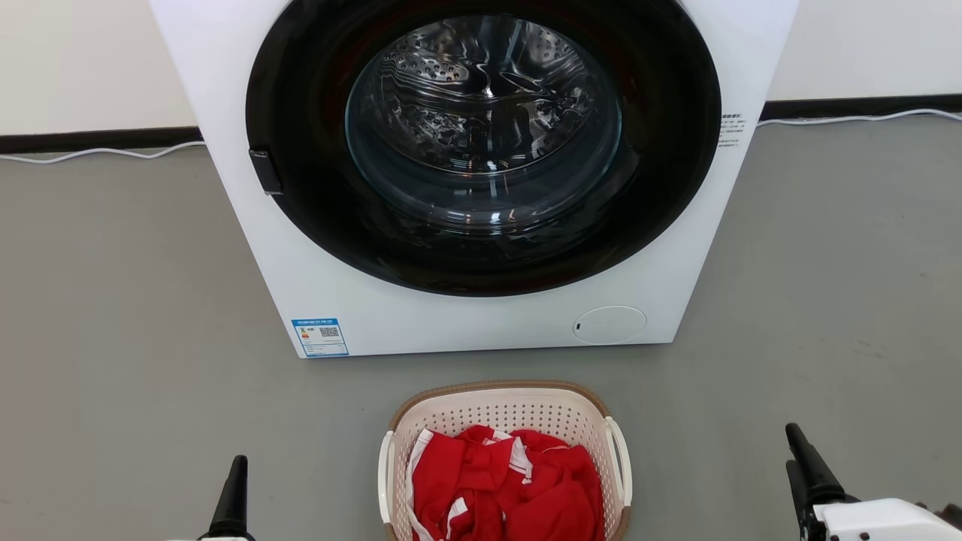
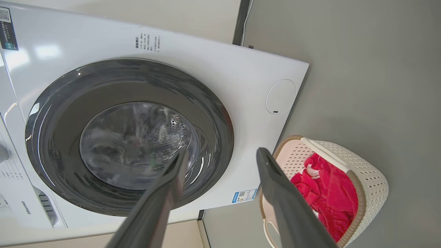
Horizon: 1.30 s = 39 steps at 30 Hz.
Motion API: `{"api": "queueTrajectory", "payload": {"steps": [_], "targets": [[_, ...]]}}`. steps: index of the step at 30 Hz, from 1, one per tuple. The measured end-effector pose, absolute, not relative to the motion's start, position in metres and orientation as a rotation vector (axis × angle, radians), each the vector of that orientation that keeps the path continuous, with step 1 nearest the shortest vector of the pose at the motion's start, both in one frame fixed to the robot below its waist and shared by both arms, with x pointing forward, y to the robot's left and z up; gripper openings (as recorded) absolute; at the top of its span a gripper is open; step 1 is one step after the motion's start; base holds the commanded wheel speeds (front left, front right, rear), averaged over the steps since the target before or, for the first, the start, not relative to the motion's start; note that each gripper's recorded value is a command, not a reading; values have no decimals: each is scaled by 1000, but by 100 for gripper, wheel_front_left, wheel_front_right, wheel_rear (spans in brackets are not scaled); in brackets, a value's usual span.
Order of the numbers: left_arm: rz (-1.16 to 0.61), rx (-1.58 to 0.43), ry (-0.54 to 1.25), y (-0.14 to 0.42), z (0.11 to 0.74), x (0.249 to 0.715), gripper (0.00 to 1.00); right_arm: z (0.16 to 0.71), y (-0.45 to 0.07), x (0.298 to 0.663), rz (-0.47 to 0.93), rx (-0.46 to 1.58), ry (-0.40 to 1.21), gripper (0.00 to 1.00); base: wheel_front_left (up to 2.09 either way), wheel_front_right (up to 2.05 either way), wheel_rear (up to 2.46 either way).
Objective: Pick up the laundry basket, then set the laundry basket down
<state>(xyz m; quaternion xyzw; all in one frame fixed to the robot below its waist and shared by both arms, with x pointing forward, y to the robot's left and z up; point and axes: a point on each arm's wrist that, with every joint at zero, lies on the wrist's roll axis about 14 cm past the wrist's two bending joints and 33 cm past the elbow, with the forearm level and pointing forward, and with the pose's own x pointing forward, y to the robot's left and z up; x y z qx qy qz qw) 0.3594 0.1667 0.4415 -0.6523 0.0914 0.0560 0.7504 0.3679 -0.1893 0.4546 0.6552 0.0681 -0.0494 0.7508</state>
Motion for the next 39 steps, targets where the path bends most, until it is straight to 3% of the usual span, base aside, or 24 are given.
{"api": "queueTrajectory", "payload": {"steps": [39], "targets": [[-37, -747, 267, 128, 438, 365, 100, 463, -162, 390, 79, 845, 207, 100, 0, 0, 0]]}}
